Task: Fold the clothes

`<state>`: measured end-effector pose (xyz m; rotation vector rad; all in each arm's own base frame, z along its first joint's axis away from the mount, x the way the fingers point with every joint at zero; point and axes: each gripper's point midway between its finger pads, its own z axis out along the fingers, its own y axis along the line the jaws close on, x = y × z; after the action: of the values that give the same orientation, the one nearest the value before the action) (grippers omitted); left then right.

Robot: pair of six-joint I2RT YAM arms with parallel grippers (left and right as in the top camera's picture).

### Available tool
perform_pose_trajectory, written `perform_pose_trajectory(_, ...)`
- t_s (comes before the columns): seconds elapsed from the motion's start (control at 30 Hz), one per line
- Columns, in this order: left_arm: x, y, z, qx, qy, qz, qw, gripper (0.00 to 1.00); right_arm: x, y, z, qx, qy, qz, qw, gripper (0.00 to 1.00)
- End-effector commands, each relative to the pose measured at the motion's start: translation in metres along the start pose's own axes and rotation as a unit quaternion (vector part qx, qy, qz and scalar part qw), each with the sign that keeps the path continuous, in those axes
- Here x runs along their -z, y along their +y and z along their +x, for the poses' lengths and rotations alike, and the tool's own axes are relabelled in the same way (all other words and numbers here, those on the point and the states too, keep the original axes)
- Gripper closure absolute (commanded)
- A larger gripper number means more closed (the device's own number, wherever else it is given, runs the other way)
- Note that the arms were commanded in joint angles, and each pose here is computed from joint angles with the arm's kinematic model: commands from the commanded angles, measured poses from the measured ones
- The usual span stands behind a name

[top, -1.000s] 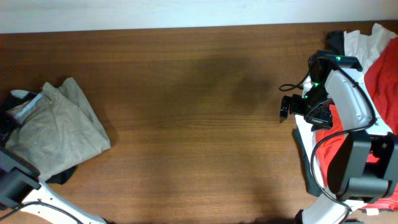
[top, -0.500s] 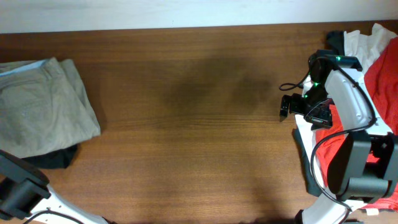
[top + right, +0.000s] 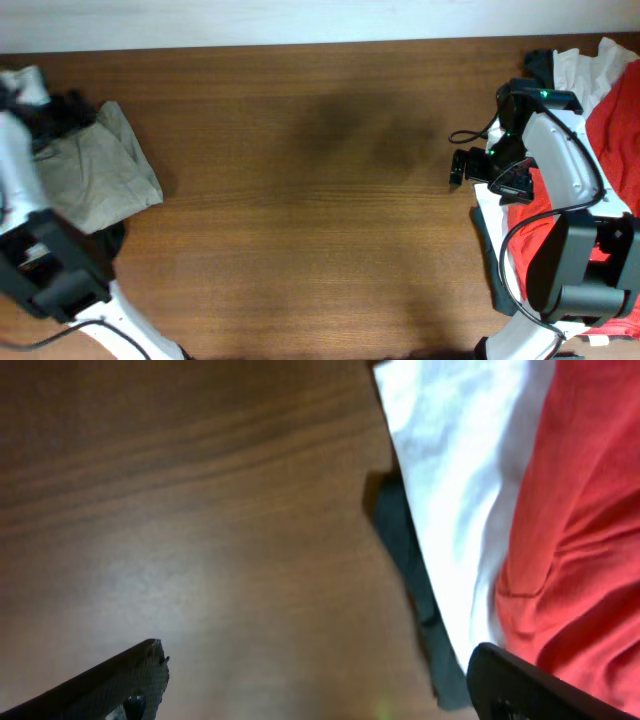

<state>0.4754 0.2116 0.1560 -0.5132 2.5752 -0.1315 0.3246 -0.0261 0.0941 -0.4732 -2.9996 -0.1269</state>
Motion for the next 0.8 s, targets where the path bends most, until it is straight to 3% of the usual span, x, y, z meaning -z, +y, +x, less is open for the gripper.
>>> perform_pose_trajectory(0.0,0.005,-0.105,0.026,-0.121,0.045,0.001,0.992,0.01,0.01,0.025,-0.015,0.07,-0.038,-0.067,0.995,0.01)
perform_pose_trajectory(0.07,0.01,-0.15,0.088,-0.178,0.148,-0.009,0.973,0.01,0.011,0.034,-0.016,0.093,-0.042,-0.09,0.991,0.01)
perform_pose_trajectory(0.17,0.033,-0.148,0.145,-0.185,0.266,-0.028,0.946,0.01,0.01,0.029,0.009,0.084,0.009,-0.085,0.993,0.01)
perform_pose_trajectory(0.3,0.059,-0.14,0.183,-0.153,0.345,-0.035,0.925,0.01,0.019,0.02,0.059,0.094,0.103,-0.078,0.987,0.01)
perform_pose_trajectory(0.33,0.063,-0.138,0.189,-0.152,0.351,-0.036,0.923,0.01,0.025,0.02,0.064,0.098,0.096,-0.078,0.988,0.01)
perform_pose_trajectory(0.4,0.08,-0.129,0.215,-0.145,0.355,-0.041,0.923,0.01,0.05,0.021,0.067,0.113,0.01,-0.083,0.99,0.01)
perform_pose_trajectory(0.5,0.106,-0.128,0.221,-0.15,0.215,-0.02,0.965,0.01,0.095,0.023,0.077,0.145,-0.195,-0.094,0.966,0.01)
perform_pose_trajectory(0.57,0.137,-0.131,0.217,-0.159,0.065,0.006,0.985,0.01,0.126,0.015,0.089,0.158,-0.355,-0.079,0.918,0.01)
perform_pose_trajectory(0.63,0.174,-0.13,0.218,-0.166,-0.08,0.027,0.982,0.01,0.143,0.004,0.111,0.155,-0.452,-0.06,0.876,0.01)
perform_pose_trajectory(0.7,0.212,-0.129,0.224,-0.168,-0.207,0.049,0.963,0.01,0.156,-0.001,0.134,0.157,-0.505,-0.061,0.847,0.01)
perform_pose_trajectory(0.77,0.239,-0.127,0.233,-0.168,-0.256,0.057,0.95,0.01,0.162,-0.002,0.144,0.157,-0.52,-0.061,0.837,0.01)
